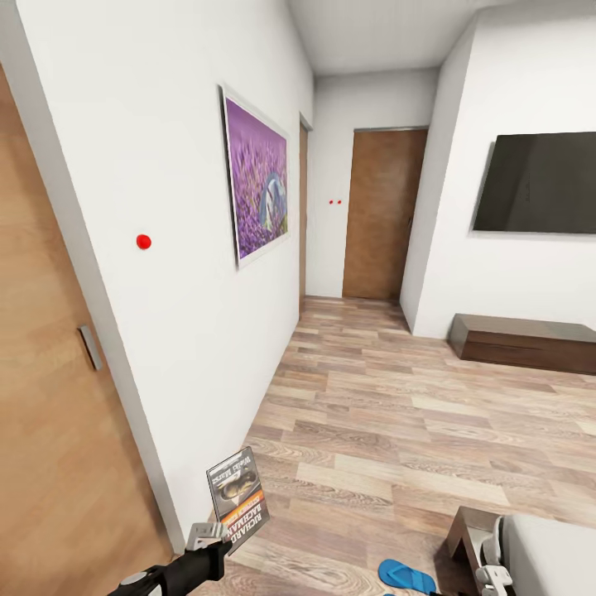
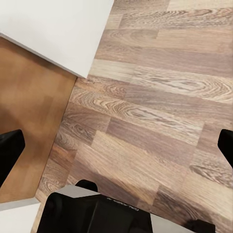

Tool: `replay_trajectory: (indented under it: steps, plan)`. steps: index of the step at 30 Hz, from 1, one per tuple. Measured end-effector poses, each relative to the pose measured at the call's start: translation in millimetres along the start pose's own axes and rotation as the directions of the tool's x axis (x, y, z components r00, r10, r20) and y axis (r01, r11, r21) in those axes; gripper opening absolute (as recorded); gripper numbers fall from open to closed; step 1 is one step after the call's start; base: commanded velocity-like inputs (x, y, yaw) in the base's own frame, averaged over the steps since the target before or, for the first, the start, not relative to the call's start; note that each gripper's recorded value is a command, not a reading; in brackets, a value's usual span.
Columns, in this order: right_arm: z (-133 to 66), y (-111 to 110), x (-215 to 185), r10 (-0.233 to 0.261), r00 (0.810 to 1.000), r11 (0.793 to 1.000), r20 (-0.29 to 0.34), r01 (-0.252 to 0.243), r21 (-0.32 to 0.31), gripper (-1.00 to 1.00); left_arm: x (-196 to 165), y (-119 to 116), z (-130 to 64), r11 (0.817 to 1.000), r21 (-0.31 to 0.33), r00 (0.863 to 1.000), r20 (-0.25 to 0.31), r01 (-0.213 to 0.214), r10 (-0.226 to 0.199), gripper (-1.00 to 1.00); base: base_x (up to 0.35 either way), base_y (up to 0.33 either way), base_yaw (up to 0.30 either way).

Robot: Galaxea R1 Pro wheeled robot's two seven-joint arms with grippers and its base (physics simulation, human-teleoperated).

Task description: In the bedroom, move the book from the bed onto either nightstand, and place the two sandals side by side next to the bed.

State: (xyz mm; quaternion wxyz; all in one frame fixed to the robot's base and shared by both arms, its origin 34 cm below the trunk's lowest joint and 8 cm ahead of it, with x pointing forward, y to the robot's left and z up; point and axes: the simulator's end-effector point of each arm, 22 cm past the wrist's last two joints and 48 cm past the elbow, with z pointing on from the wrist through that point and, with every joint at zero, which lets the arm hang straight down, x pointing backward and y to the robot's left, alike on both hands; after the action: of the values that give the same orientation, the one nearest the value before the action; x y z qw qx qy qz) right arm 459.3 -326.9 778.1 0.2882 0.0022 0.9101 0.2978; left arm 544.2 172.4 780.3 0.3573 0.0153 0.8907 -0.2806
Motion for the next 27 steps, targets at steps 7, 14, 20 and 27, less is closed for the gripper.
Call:
replay_trajectory:
  steps: [7, 14, 20, 27]
  plan:
    - [0.0, 0.0, 0.0, 0.0, 1.0, 1.0, 0.0, 0.0, 0.0, 1.0, 0.0, 0.0, 0.0, 1.0, 0.0, 1.0, 0.0, 0.0, 0.0, -1.0, 0.0, 0.0, 0.0]
    - [0.0, 0.0, 0.0, 0.0, 1.0, 1.0, 0.0, 0.0, 0.0, 1.0, -0.1, -0.2, 0.0, 1.0, 0.001, 1.0, 0.0, 0.0, 0.0, -1.0, 0.0, 0.0, 0.0]
    - [-0.2, 0.1, 0.1, 0.0, 1.0, 1.0, 0.0, 0.0, 0.0, 1.0, 0.2, -0.3, -0.3, 1.0, 0.0, 1.0, -0.001, 0.0, 0.0, -1.0, 0.148, 0.044, 0.0]
    - [-0.3, 0.4, 0.0, 0.0, 1.0, 1.0, 0.001, 0.0, -0.001, 1.0, 0.6, -0.5, -0.4, 1.0, 0.001, 1.0, -0.002, -0.001, 0.001, -1.0, 0.296, 0.048, 0.0]
